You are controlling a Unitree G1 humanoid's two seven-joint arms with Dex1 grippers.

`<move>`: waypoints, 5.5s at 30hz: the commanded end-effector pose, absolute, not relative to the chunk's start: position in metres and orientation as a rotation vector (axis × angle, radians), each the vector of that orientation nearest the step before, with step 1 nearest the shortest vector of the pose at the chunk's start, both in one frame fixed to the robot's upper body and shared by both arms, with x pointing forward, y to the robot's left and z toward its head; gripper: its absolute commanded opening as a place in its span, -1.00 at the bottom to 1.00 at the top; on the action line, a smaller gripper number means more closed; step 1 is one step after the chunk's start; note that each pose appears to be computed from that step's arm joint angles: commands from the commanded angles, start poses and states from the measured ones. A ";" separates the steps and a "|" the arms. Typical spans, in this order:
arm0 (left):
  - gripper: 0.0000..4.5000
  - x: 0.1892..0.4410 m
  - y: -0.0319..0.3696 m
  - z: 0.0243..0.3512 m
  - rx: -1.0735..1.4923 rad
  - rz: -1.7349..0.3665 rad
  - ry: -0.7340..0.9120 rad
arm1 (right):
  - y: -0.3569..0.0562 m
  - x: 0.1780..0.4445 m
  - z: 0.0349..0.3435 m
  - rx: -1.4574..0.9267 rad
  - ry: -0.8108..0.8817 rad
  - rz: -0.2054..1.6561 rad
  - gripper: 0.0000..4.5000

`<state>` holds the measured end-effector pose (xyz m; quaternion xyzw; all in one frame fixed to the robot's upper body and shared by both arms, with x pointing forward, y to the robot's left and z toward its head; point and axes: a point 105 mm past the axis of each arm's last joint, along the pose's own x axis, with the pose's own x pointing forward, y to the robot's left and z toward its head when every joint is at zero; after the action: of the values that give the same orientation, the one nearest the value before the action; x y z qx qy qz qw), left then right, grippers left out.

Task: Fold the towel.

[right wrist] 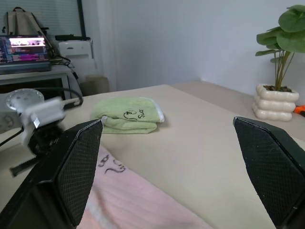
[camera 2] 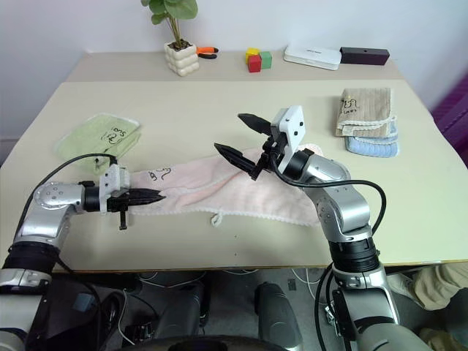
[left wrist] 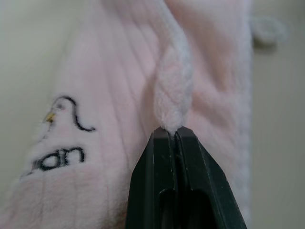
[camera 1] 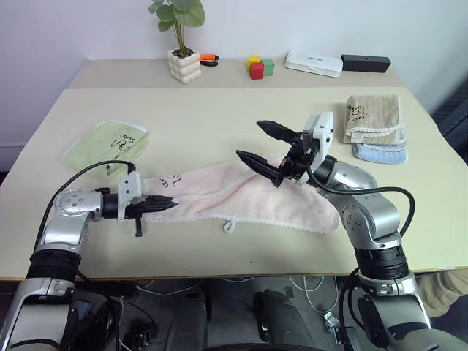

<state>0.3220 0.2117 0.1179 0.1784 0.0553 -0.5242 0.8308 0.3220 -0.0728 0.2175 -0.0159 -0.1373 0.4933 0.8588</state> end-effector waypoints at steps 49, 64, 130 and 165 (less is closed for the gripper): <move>-1.00 0.277 0.215 0.156 0.303 -1.052 -0.131 | -0.226 0.438 0.132 -0.290 0.335 0.347 0.18; -1.00 0.294 0.217 0.159 0.322 -0.942 -0.142 | -0.205 0.431 0.153 -0.272 0.248 0.452 -0.98; -1.00 0.245 0.276 0.142 0.501 -1.132 0.065 | -0.221 0.231 0.143 -0.808 0.288 1.344 -0.98; -1.00 0.345 0.266 0.130 0.586 -0.846 -0.051 | -0.218 0.354 0.152 -0.827 0.123 0.933 -0.98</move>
<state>0.3437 0.2660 0.1255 0.2838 -0.0208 -0.4014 0.8706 0.3556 -0.2193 0.1429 -0.3870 0.0663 0.4338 0.8110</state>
